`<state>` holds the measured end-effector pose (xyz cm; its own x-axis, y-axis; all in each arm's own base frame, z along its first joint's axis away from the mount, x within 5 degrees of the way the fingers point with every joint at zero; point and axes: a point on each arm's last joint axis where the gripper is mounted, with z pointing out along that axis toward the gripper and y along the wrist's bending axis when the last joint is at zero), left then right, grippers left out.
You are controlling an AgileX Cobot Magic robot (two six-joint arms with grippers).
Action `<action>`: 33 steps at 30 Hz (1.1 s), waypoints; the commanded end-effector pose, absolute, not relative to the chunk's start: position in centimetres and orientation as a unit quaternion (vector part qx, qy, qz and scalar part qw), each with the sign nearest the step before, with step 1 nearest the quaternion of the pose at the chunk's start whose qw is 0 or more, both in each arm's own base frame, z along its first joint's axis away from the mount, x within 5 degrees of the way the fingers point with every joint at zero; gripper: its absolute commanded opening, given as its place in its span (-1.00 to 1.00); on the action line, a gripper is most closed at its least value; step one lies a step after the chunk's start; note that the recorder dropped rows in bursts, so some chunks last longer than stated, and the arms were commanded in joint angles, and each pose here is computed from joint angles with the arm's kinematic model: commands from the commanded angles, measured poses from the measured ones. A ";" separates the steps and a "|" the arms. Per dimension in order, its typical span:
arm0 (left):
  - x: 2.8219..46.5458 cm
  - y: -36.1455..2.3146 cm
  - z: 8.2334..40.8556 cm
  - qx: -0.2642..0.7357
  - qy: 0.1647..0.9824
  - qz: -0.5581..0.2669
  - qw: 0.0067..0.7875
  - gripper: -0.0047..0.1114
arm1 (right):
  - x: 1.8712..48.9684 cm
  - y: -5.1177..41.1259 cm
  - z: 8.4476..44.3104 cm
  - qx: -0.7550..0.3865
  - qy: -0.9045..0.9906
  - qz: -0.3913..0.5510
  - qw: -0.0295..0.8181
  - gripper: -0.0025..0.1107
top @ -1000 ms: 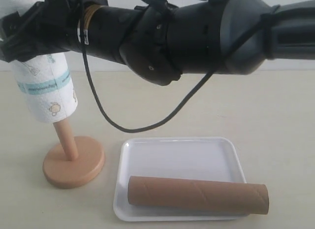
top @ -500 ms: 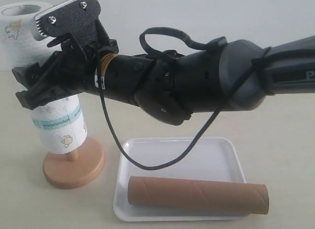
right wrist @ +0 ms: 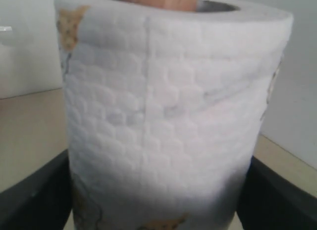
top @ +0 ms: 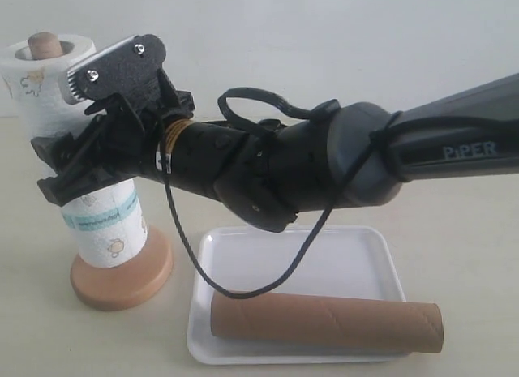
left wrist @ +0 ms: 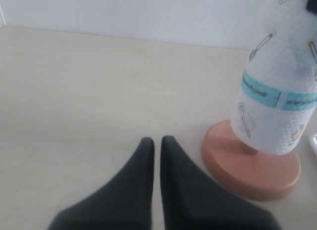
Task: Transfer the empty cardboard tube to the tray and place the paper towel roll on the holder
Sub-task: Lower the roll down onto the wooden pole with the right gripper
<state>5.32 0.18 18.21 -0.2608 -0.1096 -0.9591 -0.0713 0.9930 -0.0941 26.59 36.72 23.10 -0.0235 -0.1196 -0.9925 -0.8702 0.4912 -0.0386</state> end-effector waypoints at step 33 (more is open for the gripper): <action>5.3 0.2 18.1 -0.059 0.794 -0.019 0.604 -0.85 | 26.3 35.9 25.7 -0.371 0.650 0.317 0.583 0.48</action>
<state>5.32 0.18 18.21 -0.2608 -0.1096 -0.9591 -0.0713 0.9930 -0.0941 26.58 36.28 23.73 -0.0605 -0.1462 -0.9874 -0.8558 0.5168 -0.0241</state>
